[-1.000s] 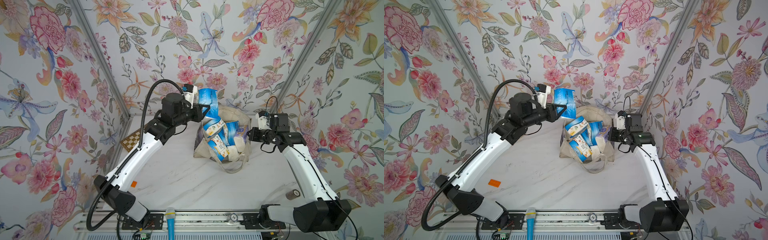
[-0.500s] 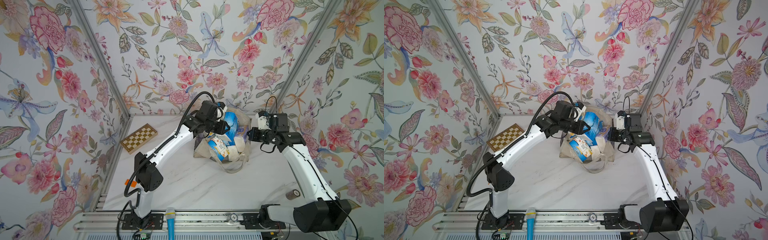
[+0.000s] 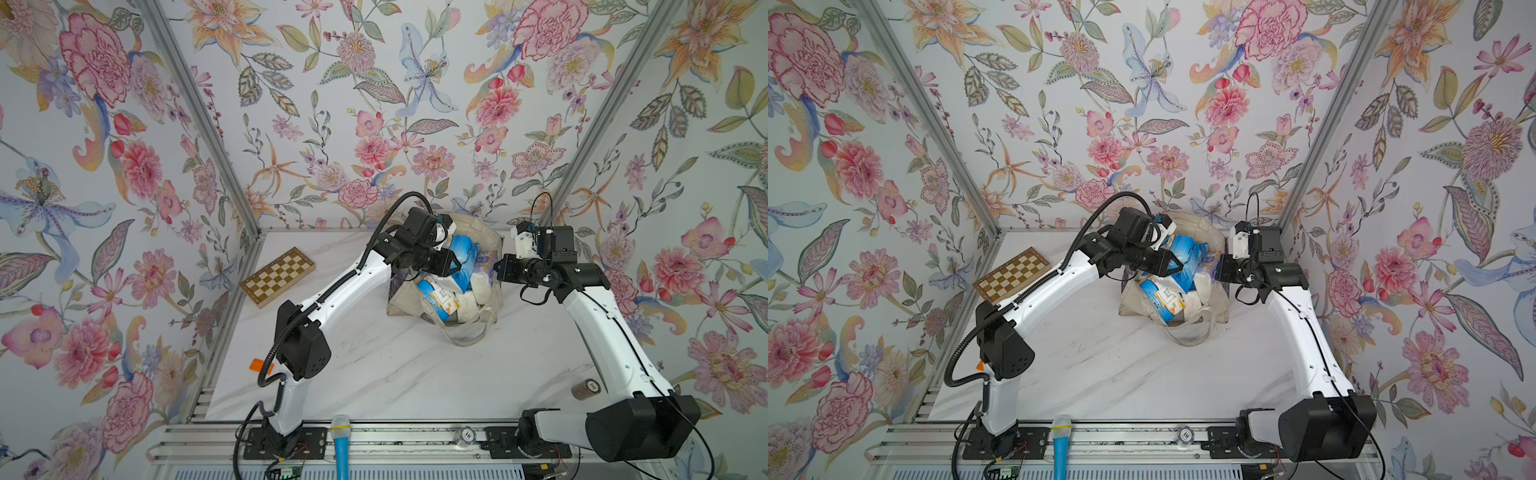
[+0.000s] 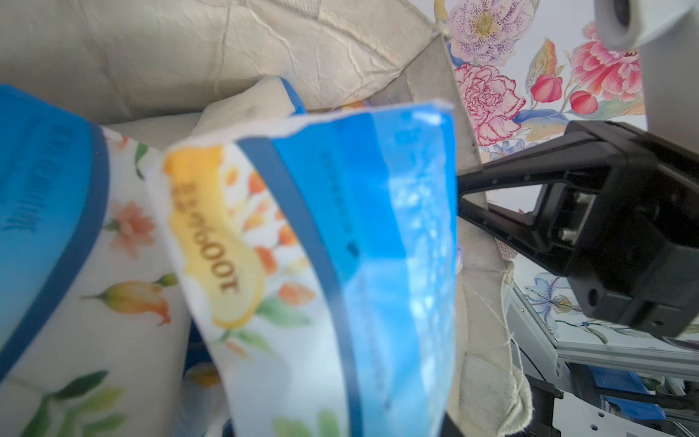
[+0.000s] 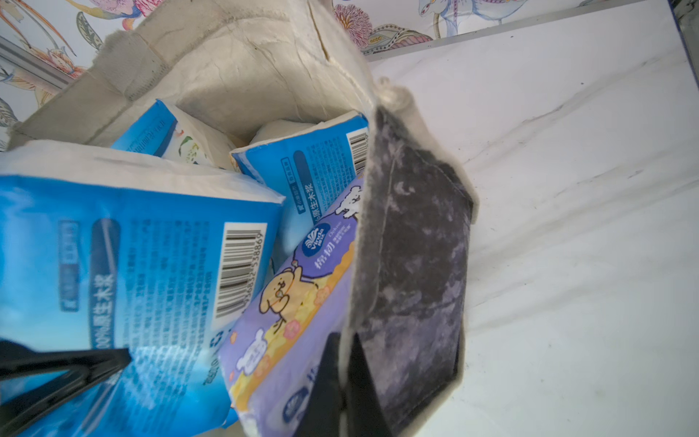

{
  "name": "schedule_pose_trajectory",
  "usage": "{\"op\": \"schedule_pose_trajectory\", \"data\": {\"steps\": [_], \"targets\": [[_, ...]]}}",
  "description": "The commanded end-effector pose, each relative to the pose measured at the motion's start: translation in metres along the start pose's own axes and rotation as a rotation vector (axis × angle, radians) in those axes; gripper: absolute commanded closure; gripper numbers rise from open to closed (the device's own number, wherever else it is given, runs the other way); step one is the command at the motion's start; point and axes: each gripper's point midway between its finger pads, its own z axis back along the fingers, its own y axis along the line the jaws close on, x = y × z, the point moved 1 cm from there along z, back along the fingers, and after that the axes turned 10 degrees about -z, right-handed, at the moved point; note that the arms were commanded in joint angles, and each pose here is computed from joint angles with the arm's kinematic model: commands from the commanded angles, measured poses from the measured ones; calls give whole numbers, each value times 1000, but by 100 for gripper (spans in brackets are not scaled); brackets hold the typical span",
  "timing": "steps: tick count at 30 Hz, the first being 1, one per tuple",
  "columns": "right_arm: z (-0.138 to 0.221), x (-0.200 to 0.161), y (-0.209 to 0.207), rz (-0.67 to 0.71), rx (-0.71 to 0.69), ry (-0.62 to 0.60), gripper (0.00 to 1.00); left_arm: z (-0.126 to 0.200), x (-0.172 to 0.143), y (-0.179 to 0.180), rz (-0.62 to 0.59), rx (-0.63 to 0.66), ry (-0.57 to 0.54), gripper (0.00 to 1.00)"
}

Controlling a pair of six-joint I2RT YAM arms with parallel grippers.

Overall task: Put tissues into the canvas bag
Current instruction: Place the pack of facial tissues in the canvas bag.

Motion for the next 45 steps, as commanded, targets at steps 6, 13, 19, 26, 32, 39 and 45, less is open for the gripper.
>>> {"op": "schedule_pose_trajectory", "data": {"steps": [6,13,19,26,32,39,45], "targets": [[4,22,14,30,47,-67,99,-37,-36,21,25,19,156,54],[5,24,12,29,42,-72,89,-19,-27,34,-11,87,151,23],[8,26,14,27,44,-81,82,1,16,19,-32,5,-2,13],[17,29,15,33,40,-109,73,32,62,7,-71,-37,-151,11],[17,29,15,32,37,-110,70,49,77,11,-77,-43,-209,11],[19,30,14,33,35,-119,64,62,84,17,-77,-31,-246,11],[19,30,12,29,30,-119,62,77,90,24,-80,3,-271,14]]}}
